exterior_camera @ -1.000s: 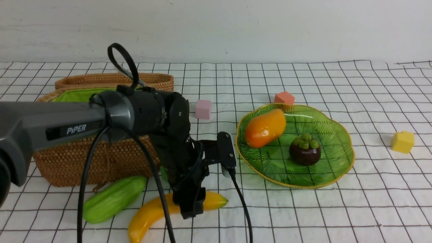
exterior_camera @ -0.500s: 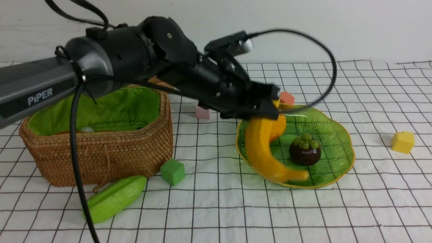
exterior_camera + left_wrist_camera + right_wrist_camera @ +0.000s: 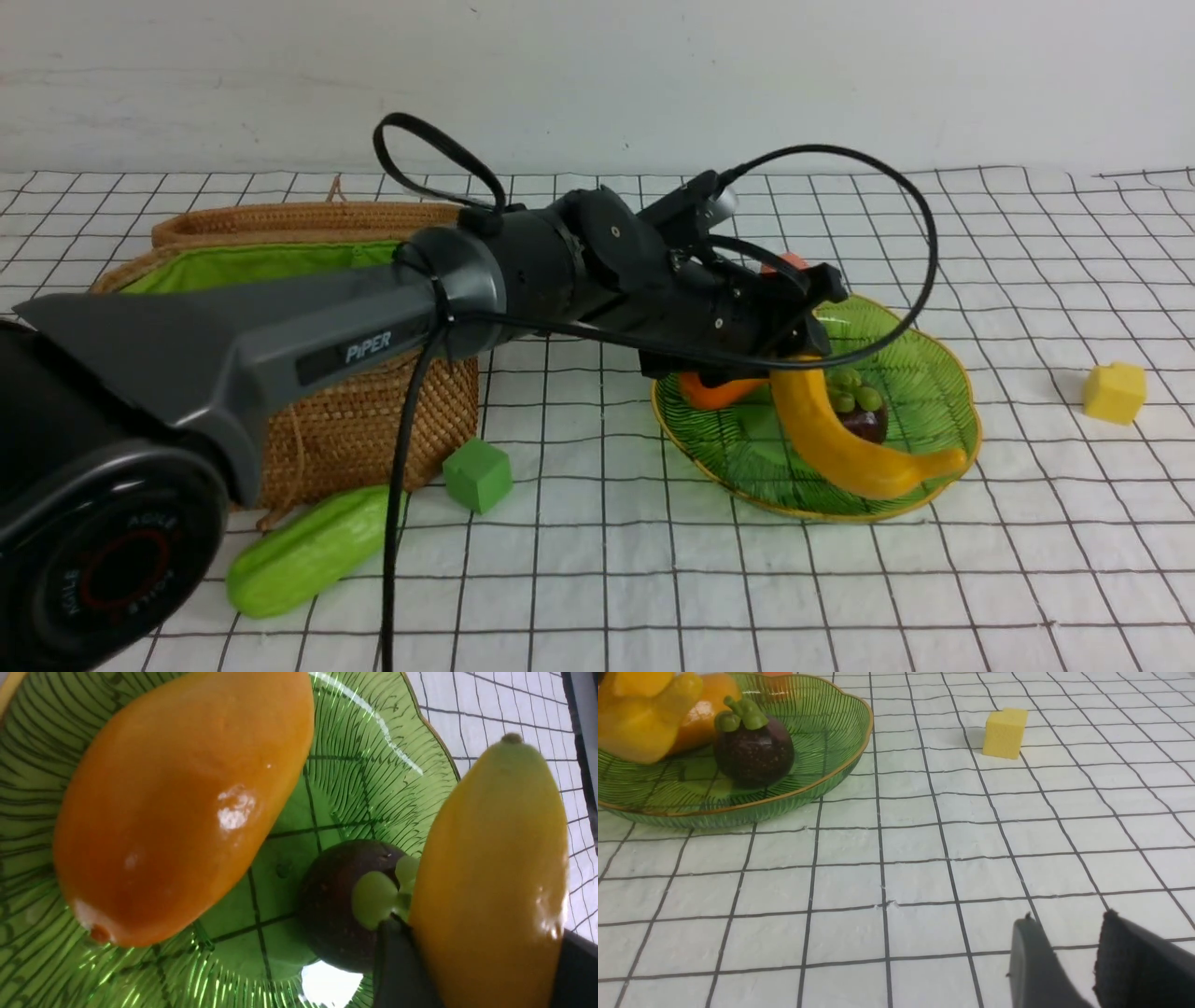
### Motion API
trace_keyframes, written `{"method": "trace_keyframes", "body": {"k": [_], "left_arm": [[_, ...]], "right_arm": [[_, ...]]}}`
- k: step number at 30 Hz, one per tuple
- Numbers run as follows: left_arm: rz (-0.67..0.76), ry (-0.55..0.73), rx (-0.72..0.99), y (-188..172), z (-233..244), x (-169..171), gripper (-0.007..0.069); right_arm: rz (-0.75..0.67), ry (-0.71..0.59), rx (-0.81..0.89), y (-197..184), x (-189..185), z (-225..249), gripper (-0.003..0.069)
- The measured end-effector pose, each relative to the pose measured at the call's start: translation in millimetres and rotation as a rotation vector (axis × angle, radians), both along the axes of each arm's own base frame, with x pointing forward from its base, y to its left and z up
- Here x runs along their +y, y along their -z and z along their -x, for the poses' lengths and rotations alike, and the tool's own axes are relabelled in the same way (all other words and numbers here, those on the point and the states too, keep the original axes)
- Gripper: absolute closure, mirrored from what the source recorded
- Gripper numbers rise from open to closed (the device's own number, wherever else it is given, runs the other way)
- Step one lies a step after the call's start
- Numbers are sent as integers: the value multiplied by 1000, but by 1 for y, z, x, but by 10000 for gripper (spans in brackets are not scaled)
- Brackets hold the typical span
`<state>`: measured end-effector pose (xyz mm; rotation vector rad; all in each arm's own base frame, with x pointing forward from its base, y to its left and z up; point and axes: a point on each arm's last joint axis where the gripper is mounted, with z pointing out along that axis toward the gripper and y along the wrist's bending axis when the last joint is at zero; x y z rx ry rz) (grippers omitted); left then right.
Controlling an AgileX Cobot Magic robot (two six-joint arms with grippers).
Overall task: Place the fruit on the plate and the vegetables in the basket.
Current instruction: Use the left arm to grab a banana and put it into the right plate, then take a chayote with your left arm and place it on the basket on the left.
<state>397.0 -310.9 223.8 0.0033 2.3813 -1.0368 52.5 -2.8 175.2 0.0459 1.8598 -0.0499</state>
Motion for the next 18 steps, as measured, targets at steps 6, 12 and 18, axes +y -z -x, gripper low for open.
{"method": "trace_keyframes", "body": {"k": [6,12,18], "left_arm": [[6,4,-31,-8,-2,-1,11],[-55,107,-166,-48,-5,4,-43],[-305,200,-350,-148,15,64,-10]], "right_arm": [[1,0,0,0,0,0,424],[1,0,0,0,0,0,422],[1,0,0,0,0,0,421]]}}
